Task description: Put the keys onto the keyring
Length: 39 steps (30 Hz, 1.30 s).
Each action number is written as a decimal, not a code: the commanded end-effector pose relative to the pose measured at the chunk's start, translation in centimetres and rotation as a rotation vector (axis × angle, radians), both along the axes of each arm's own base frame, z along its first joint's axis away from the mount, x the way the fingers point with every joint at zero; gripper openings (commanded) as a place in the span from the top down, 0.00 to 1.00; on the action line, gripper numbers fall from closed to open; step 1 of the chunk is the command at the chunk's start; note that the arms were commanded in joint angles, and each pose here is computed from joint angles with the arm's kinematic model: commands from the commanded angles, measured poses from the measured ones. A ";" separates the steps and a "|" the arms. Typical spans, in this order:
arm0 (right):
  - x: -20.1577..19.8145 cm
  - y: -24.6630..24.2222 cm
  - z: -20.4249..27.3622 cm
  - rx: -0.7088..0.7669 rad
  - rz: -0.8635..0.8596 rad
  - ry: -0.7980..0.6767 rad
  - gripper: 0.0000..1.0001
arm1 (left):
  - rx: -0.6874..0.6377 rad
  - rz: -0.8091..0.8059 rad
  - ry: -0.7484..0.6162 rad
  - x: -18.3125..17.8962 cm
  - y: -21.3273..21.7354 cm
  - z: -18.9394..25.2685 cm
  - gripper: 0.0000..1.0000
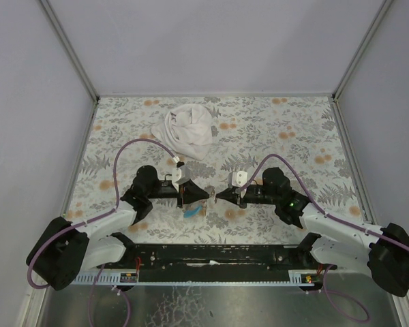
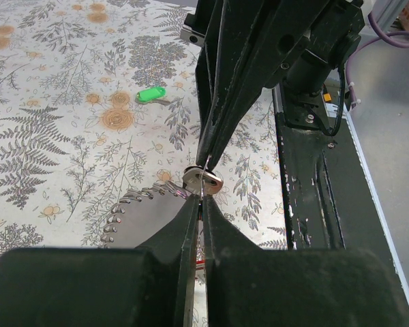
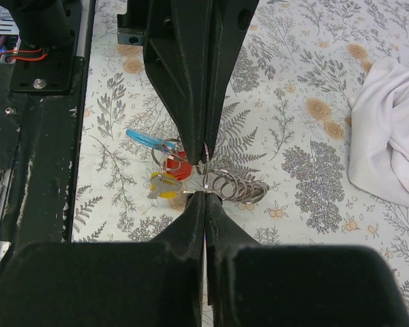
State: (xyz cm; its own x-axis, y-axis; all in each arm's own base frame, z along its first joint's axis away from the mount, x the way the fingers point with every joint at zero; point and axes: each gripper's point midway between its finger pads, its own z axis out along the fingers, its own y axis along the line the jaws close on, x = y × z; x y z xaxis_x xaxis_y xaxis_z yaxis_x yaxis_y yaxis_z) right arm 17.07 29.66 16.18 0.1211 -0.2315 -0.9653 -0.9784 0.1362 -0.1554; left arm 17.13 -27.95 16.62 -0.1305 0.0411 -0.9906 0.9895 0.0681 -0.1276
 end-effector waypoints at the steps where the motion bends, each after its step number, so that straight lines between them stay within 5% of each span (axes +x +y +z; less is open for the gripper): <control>1: 0.3 0.7 2.6 0.062 0.033 -0.065 1.00 | -0.035 -0.017 -0.071 0.3 -0.5 1.8 1.00; 39: 0.8 0.2 2.7 0.073 -0.020 -0.082 1.00 | -0.020 -0.019 -0.052 0.5 -0.7 1.4 1.00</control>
State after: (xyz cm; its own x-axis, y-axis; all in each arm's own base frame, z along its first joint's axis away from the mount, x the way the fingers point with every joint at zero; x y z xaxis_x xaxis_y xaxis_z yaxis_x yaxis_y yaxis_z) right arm 17.13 29.66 16.29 0.1276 -0.2288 -0.9651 -0.9771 0.1378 -0.1619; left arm 17.33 -28.15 16.67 -0.1332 0.0436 -0.9901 0.9893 0.0660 -0.1302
